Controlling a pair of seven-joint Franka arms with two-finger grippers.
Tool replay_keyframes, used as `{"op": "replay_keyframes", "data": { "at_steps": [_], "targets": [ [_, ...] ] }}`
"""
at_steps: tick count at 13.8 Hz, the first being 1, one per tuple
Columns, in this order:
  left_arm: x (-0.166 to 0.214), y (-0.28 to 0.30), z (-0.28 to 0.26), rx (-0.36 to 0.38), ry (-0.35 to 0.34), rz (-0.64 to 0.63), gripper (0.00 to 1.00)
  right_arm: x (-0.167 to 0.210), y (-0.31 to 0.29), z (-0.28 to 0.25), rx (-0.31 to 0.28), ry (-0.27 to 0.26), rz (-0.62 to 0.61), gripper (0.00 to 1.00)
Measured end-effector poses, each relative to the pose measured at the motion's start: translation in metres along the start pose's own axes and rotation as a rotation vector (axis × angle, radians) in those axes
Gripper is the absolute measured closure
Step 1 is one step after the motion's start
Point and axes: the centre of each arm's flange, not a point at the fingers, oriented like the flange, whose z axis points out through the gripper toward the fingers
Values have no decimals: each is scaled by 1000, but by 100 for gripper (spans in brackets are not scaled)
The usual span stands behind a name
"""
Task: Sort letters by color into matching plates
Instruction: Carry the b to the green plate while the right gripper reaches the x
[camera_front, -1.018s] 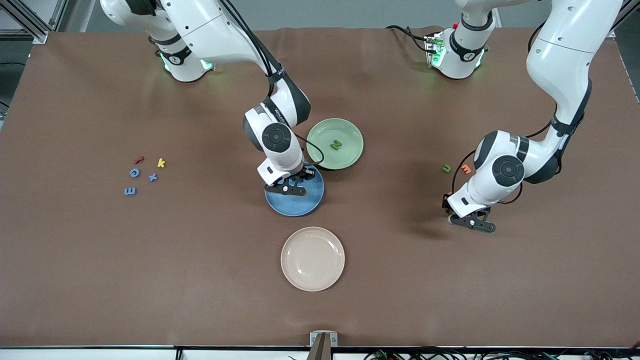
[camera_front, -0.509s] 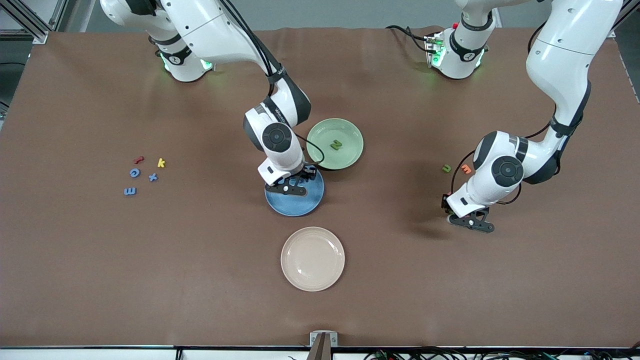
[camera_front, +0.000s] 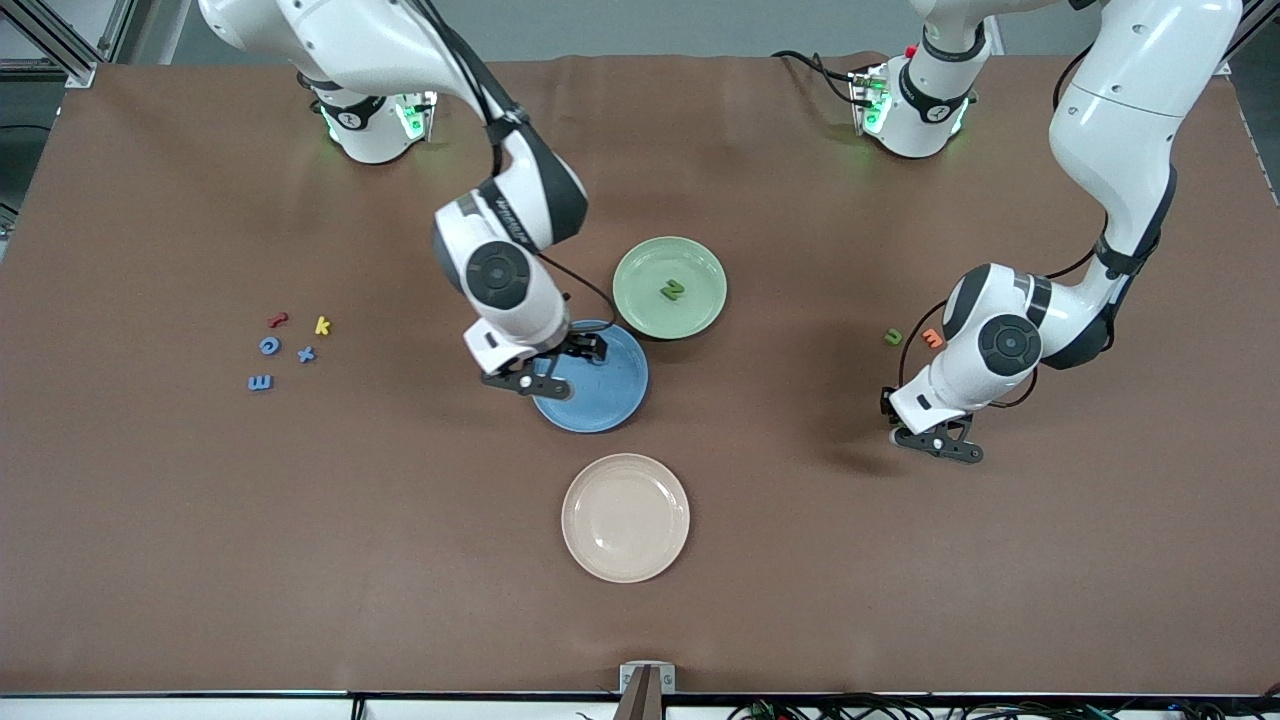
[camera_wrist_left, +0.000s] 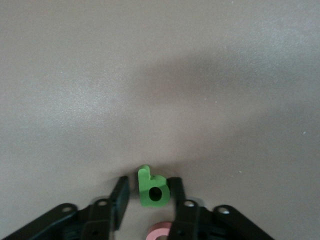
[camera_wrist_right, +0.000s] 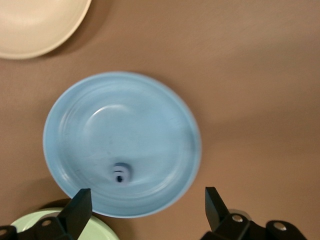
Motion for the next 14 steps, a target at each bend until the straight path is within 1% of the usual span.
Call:
{"op": "replay_keyframes", "data": {
  "at_steps": [1,2,4,6,8,9,11,14],
  "targets": [
    [0,0,-1,0,1,-1,74,14,25,-14,8,-2,-16,0],
    [0,-2,-1,1,1,-2,72,28,55,-23,16,-4,-32,0],
    [3,-4,-5,3,11,-5,73,53,118,-33,26,-13,-51,0],
    [8,-1,-23,13,22,0,73,71,171,-31,32,-27,-64,0],
    [11,19,-51,19,24,-19,73,90,223,-28,40,-36,-79,0],
    [12,36,-65,19,25,-50,73,99,251,-27,39,-38,-82,0],
    [12,77,-83,2,30,-146,73,111,298,-25,1,-36,-78,0],
    [5,146,-95,-41,33,-332,73,116,339,-17,-47,-38,-71,0]
  ]
}}
